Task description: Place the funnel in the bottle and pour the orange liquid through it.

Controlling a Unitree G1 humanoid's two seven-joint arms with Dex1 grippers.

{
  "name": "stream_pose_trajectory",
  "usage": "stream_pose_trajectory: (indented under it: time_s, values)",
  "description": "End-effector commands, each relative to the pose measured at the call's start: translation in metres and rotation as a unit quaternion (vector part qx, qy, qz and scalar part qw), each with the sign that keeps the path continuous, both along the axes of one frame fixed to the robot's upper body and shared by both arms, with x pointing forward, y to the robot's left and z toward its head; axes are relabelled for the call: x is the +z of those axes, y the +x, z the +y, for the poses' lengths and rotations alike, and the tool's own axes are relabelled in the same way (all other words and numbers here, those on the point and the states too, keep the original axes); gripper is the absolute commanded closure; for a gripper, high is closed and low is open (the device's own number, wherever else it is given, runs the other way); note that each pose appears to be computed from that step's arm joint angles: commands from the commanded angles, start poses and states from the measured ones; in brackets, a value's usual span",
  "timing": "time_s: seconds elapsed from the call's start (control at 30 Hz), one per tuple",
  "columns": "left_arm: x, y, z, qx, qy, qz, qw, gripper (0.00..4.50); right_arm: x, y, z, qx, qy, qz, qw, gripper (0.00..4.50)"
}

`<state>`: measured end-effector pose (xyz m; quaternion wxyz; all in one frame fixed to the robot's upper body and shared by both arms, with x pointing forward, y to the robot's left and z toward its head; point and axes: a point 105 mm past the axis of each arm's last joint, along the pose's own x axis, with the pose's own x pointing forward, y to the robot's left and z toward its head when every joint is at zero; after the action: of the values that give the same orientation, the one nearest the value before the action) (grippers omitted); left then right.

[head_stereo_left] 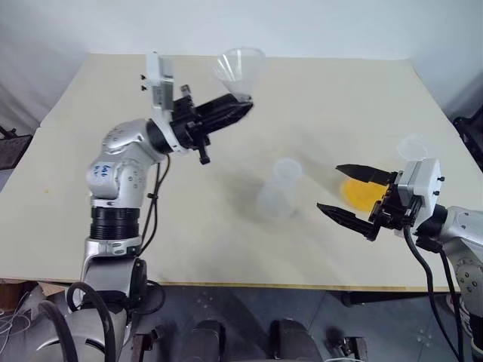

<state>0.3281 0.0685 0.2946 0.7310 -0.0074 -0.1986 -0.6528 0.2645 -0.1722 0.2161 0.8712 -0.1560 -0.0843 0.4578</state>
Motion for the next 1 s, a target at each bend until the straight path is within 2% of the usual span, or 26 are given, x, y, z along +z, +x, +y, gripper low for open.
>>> stream_pose_trajectory:
  time_s: [0.03,0.23,0.4,0.63,1.0]
  values:
    - [0.0,-0.009,-0.016,-0.049,0.011,-0.017,0.999,4.34,0.01,-0.006,0.005,0.004,0.011,-0.023,1.0,0.0]
    - [-0.018,-0.005,-0.037,-0.081,0.042,-0.015,0.996,4.34,0.005,-0.003,0.004,-0.016,0.018,-0.004,1.0,0.0]
    - [-0.023,0.002,-0.054,-0.095,0.051,-0.012,0.994,4.34,0.006,-0.007,0.011,-0.011,0.027,0.0,1.0,0.0]
    - [-0.026,0.005,-0.064,-0.108,0.058,0.011,0.992,4.34,0.012,-0.01,0.016,-0.01,0.033,-0.007,0.999,0.0]
    - [-0.049,0.014,-0.071,-0.088,0.093,0.04,0.991,4.34,0.01,-0.012,0.016,-0.015,0.031,-0.006,0.999,0.0]
